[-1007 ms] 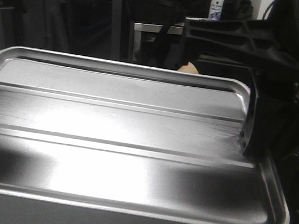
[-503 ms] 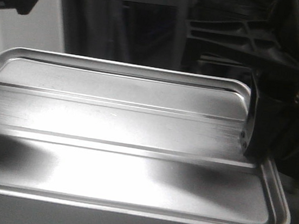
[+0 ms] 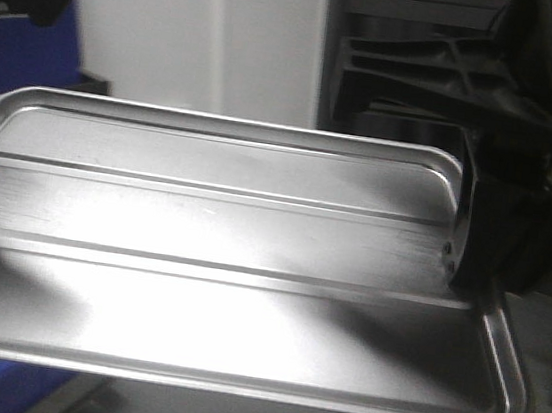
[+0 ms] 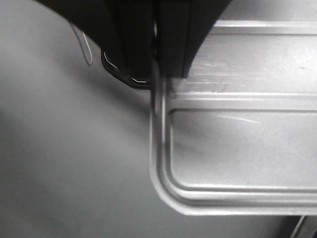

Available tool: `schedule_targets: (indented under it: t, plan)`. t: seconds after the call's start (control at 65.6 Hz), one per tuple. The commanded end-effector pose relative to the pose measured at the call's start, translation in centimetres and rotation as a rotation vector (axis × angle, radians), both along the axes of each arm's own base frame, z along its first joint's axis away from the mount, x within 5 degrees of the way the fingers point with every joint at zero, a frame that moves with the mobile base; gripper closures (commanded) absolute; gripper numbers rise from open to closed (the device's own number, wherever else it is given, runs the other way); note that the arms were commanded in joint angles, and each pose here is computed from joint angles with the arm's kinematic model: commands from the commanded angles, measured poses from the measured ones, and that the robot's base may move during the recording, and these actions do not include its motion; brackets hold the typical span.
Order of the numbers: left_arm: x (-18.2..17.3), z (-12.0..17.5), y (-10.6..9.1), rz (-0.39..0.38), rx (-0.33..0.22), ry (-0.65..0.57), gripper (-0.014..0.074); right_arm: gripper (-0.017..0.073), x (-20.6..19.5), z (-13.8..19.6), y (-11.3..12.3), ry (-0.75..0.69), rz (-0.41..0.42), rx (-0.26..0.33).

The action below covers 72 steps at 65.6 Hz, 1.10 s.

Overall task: Grab silver tray and place in blue box
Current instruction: 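Carry the tray with both grippers toward the blue crates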

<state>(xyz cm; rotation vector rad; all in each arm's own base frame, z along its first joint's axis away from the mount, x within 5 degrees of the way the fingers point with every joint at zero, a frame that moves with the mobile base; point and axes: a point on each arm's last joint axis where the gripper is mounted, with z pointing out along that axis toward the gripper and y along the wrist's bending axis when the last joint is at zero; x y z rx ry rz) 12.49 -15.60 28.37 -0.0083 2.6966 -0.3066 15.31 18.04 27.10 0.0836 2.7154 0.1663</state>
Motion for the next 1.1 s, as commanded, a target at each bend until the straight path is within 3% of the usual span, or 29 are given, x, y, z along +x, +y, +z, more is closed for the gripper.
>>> schedule_targets:
  t: [0.0,0.625,1.083]
  plan:
    - [0.19,1.15,0.64,0.015,0.024,-0.053,0.0697,0.0503,0.09,1.36,-0.98,-0.044,-0.012,-0.043]
    - [0.19,1.15,0.64,0.015,0.024,-0.053,0.0697,0.0503,0.05,1.34,-1.07,-0.039,-0.017,-0.053]
    - [0.19,1.15,0.64,0.015,0.024,-0.053,0.0698,0.0503,-0.27,1.18,-1.79,0.000,-0.048,-0.126]
